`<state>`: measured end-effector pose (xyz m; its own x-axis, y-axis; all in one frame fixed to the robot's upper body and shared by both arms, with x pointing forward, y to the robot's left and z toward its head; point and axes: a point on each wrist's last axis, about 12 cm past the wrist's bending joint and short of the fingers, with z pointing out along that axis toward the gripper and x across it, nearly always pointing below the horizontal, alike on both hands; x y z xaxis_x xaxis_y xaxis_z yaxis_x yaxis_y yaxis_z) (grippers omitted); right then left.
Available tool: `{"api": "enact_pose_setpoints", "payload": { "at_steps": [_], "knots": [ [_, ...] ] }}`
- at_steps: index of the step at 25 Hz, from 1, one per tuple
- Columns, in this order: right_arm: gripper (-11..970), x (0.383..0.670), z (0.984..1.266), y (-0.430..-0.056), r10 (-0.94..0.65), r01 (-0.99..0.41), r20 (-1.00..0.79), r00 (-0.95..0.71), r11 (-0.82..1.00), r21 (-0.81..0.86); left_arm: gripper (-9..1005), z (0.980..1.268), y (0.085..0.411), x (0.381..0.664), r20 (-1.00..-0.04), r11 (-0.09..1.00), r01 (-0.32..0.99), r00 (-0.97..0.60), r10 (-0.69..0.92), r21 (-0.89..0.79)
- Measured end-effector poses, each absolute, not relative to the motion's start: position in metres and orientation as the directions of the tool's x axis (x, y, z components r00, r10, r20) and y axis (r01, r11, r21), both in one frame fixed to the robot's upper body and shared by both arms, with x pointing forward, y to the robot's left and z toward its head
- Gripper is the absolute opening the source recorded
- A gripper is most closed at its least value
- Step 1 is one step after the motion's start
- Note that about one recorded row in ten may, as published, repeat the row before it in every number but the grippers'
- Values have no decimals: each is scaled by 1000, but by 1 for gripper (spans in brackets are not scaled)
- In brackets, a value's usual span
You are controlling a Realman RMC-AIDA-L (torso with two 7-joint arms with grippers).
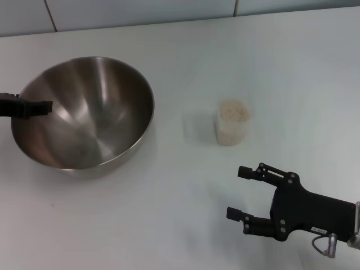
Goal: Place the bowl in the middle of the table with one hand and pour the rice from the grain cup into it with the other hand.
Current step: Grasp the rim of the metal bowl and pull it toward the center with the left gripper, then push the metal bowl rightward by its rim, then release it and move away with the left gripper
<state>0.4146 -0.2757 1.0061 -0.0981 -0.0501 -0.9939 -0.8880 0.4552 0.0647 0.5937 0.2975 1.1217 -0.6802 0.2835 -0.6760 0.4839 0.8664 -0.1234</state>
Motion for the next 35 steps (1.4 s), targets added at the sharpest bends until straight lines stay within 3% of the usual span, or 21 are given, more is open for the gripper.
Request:
{"api": "enact_pose_setpoints", "payload": {
  "at_steps": [2, 7, 15, 20, 31, 35],
  "knots": [
    [813, 415, 1006, -276, -51, -888, -994, -99, 456, 65, 738, 1123, 297, 594, -676, 864, 489, -678, 289, -122],
    [813, 415, 1006, -276, -51, -887, -994, -100, 456, 66, 500, 1125, 298, 594, -679, 862, 494, -673, 294, -116],
    [812, 414, 1005, -275, -53, -888, -993, -101, 456, 66, 291, 1127, 294, 597, -678, 852, 508, -670, 302, -123],
    [812, 415, 1005, -275, -55, -888, -993, -102, 455, 66, 72, 1132, 294, 600, -677, 846, 514, -674, 296, -143],
    [812, 417, 1006, -273, -58, -896, -993, -105, 438, 69, 40, 1147, 292, 621, -696, 761, 589, -667, 267, -273],
    [812, 419, 1007, -271, -56, -901, -992, -116, 426, 81, 39, 1153, 273, 634, -699, 720, 629, -655, 288, -293]
  ]
}}
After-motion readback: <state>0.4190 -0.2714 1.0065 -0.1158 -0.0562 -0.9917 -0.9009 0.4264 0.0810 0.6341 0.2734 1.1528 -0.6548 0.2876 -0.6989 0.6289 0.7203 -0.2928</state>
